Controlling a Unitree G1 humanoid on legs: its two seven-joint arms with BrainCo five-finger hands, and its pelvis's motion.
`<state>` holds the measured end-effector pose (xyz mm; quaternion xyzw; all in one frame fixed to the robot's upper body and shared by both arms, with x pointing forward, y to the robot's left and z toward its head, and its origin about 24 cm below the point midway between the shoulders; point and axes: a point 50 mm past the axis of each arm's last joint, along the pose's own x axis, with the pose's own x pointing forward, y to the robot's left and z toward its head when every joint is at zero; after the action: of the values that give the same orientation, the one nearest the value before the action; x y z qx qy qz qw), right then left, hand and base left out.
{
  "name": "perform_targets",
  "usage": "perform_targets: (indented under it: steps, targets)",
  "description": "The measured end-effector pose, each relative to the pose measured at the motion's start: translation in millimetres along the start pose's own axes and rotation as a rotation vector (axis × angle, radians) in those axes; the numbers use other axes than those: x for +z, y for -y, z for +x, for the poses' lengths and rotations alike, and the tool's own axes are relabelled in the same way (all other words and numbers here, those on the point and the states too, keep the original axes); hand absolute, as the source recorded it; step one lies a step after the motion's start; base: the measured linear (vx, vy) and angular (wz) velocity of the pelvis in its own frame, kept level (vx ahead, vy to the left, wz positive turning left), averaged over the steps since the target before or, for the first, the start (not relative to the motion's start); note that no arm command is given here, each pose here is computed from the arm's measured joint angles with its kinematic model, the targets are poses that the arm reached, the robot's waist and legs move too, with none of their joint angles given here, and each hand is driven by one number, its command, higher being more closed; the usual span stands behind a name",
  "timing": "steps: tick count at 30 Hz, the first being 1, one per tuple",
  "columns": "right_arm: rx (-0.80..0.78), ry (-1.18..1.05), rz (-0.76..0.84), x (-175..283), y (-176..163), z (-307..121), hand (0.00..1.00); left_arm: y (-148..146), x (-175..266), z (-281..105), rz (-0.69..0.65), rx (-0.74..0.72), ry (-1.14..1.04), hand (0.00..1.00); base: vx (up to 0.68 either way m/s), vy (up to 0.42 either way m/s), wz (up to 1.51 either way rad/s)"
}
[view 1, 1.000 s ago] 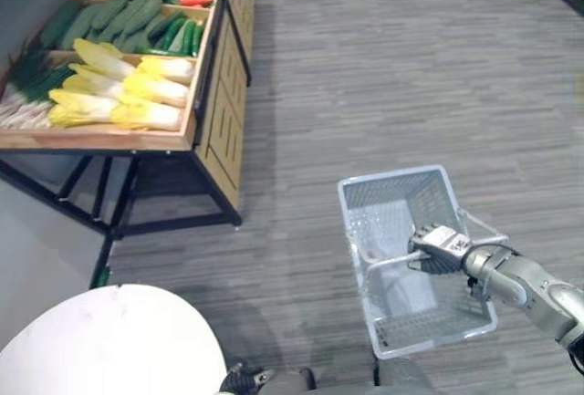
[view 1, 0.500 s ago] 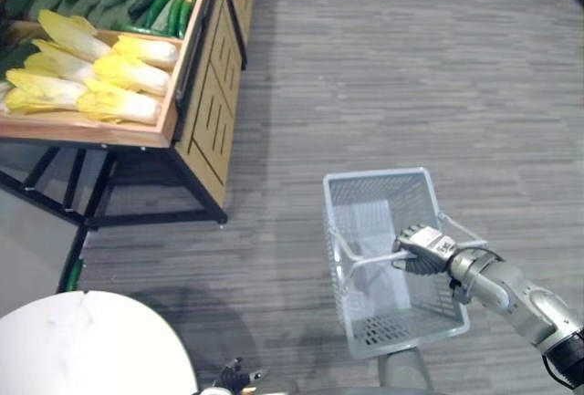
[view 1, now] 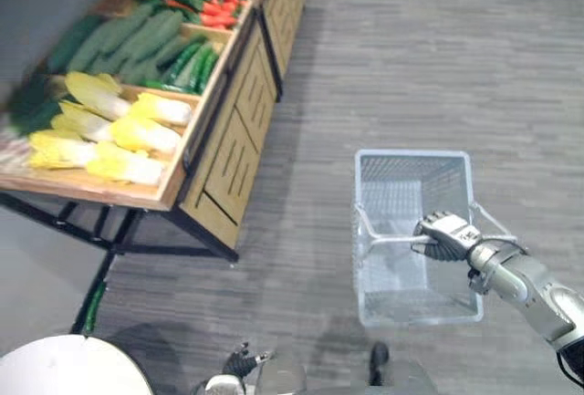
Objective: Pick vegetable in the basket
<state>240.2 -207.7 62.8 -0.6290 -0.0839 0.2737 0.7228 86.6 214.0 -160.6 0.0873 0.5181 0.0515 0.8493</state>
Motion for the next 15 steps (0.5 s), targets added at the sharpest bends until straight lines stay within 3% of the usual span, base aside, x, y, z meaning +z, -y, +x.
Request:
perform_targets:
  steps: [6, 15]
  targets:
    - [0.046, -0.019, 0.031, -0.3, -15.3, -8.8, 1.0, 5.3, -12.2, -4.1, -0.005, -0.007, -0.029, 0.0, 0.37, 0.154, 0.13]
    - [0.087, -0.017, 0.123, 7.5, -39.8, -2.5, 1.0, -10.1, -34.4, -11.6, 0.014, 0.046, -0.088, 0.0, 0.43, 0.179, 0.21]
